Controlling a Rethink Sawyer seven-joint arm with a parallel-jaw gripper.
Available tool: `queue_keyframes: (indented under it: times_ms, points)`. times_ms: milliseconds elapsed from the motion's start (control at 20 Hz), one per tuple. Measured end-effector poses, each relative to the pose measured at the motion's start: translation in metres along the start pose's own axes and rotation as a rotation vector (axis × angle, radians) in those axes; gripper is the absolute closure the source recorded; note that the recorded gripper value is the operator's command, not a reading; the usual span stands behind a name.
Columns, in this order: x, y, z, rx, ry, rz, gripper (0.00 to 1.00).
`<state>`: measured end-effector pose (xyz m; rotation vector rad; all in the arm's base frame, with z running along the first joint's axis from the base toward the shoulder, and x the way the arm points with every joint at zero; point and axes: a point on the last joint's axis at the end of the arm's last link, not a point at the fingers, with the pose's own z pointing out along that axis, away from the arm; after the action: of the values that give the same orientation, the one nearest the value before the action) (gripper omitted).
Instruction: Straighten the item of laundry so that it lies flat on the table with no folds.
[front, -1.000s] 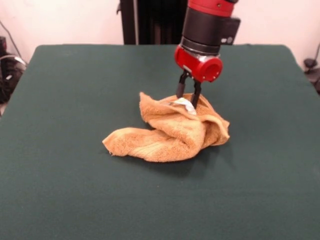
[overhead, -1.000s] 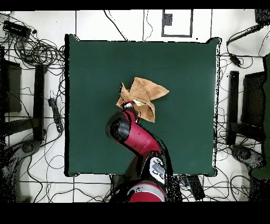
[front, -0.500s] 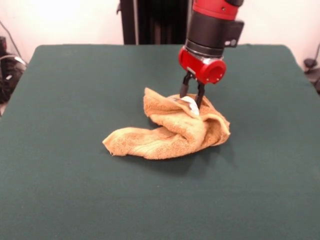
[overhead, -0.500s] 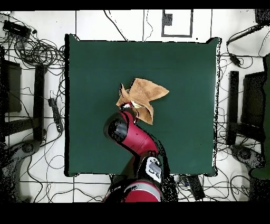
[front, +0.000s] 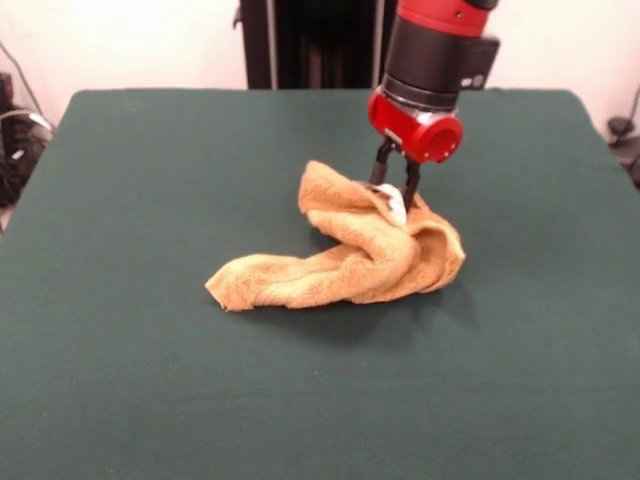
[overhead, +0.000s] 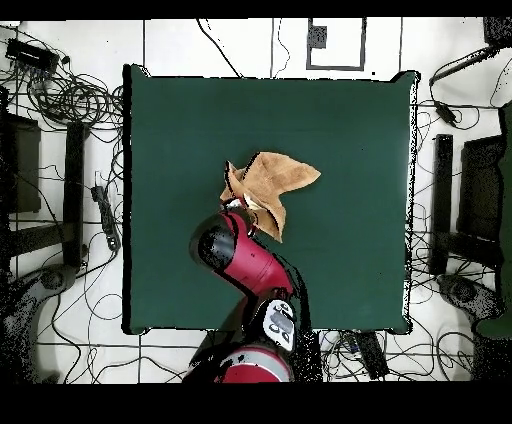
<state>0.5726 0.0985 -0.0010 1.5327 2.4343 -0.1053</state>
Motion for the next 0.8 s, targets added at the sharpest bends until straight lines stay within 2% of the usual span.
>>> queue_keyframes:
  times_ms: [800]
  points:
    - [0.017,-0.007,-0.009,0.045,0.033,-0.031,0.0]
